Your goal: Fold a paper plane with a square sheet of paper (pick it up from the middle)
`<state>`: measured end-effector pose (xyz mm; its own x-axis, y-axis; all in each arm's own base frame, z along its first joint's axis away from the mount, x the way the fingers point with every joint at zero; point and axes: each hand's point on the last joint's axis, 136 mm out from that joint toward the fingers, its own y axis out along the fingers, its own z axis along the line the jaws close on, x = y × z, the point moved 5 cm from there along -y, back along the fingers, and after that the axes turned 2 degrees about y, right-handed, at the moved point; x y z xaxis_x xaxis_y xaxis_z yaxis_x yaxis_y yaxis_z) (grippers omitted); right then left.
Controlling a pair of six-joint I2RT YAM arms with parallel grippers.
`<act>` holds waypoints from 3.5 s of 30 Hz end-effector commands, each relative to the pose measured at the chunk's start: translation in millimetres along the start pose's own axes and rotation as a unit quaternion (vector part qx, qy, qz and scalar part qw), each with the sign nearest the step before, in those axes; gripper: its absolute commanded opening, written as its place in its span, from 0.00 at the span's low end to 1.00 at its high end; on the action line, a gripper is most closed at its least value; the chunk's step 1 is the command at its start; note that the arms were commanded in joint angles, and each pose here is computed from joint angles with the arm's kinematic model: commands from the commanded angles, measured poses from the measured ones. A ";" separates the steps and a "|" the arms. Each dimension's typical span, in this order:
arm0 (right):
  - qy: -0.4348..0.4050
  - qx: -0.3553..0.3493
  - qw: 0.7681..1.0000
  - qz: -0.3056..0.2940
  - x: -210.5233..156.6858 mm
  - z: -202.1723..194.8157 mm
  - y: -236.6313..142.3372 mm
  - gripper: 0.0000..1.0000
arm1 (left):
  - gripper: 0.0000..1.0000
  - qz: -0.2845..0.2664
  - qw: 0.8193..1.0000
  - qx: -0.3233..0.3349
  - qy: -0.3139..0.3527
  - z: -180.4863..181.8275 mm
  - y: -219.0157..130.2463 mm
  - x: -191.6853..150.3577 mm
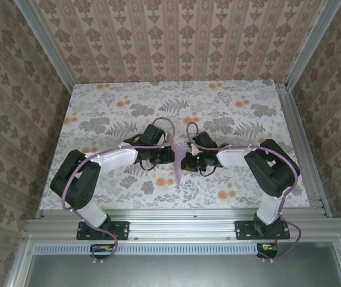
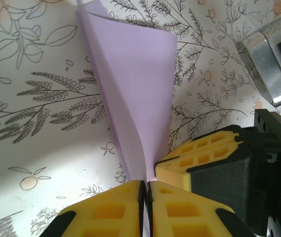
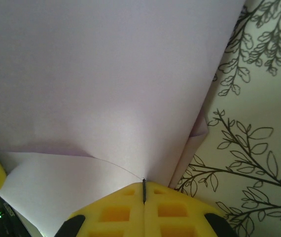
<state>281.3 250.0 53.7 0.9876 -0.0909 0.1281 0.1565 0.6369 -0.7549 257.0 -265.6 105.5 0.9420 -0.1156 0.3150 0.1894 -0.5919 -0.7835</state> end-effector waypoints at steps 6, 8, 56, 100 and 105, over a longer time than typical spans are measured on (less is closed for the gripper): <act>0.000 -0.015 1.000 0.006 -4.9 -9.7 5.9 0.00 | 0.13 0.007 1.000 -0.022 0.001 -12.6 10.8 6.5; -0.001 -0.011 1.000 0.004 -4.1 -8.1 5.2 0.00 | 0.13 0.007 1.000 -0.024 0.001 -13.7 12.2 7.6; 0.009 -0.069 0.997 -0.026 -8.0 -27.5 -35.9 0.00 | 0.12 0.012 1.000 -0.018 0.007 -13.2 24.2 11.3; 0.046 -0.027 0.998 -0.036 -11.2 -49.2 -25.3 0.00 | 0.13 0.031 0.998 -0.061 -0.009 -51.0 77.5 12.6; 0.045 -0.026 0.998 -0.039 -11.1 -49.0 -25.7 0.00 | 0.13 0.037 0.997 -0.059 -0.011 -47.7 84.1 8.3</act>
<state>269.3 203.2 51.0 0.9732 -0.1926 0.1258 0.2202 0.6218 -0.7516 266.5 -344.3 71.1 0.9570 -0.1456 0.2511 0.0962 -0.6572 -0.7476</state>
